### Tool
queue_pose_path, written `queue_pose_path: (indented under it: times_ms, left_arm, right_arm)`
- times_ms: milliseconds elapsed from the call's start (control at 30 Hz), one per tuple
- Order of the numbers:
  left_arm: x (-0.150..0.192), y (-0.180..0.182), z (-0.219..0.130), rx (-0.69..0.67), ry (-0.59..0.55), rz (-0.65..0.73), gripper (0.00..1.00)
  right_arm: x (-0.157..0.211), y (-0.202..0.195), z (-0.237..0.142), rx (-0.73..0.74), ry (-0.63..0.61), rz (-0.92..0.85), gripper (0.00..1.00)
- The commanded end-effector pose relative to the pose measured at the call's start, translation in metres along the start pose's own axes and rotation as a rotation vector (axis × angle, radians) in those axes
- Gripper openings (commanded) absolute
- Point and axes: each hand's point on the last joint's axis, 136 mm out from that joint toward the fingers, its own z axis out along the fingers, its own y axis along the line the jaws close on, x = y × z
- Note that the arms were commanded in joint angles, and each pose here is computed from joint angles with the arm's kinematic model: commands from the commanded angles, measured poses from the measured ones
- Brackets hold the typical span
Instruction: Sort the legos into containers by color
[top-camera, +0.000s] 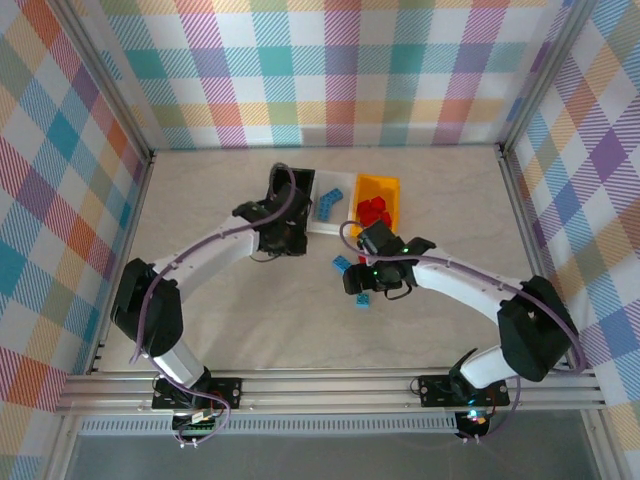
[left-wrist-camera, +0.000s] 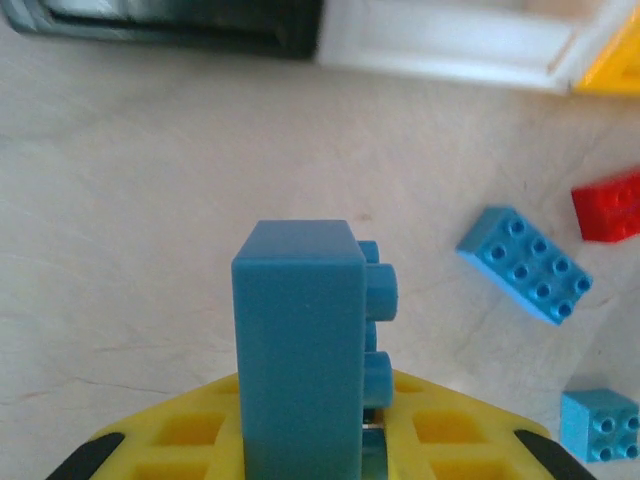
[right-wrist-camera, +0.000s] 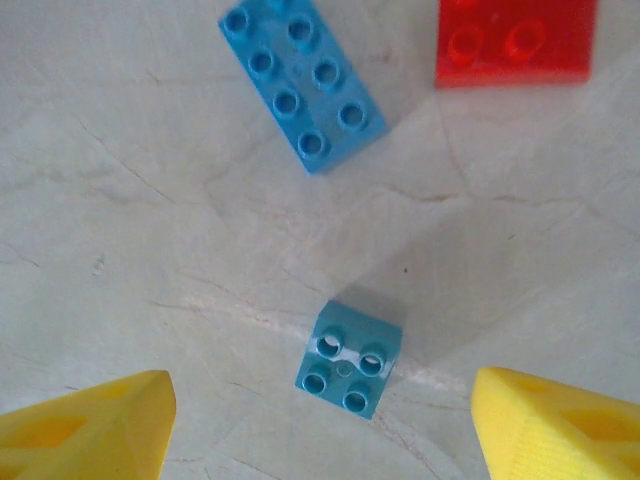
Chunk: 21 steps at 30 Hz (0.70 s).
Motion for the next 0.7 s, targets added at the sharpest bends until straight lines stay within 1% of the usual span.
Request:
queue_pose_path:
  times_ms: [0,167,300,467,667]
  left_arm:
    - [-0.021,0.019,-0.011,-0.029,0.001,0.03,0.19]
    - [-0.062,0.033,-0.009,-0.015,-0.023,-0.01,0.19]
    - [-0.089,0.031,-0.001,-0.009,-0.04,0.003,0.19]
    - [-0.108,0.034,0.019,-0.019,-0.033,-0.01,0.19]
    - [-0.12,0.041,0.047,-0.046,-0.011,-0.01,0.19]
  right_arm:
    - [0.009,-0.005,0.012,0.074,0.024,0.034,0.78]
    - [0.019,-0.007,0.024,0.147,0.064,0.057,0.74]
    - [0.025,-0.009,0.032,0.17,0.082,0.077,0.71]
    - [0.026,-0.005,0.04,0.173,0.094,0.072,0.65]
    - [0.028,-0.001,0.048,0.187,0.109,0.065,0.58]
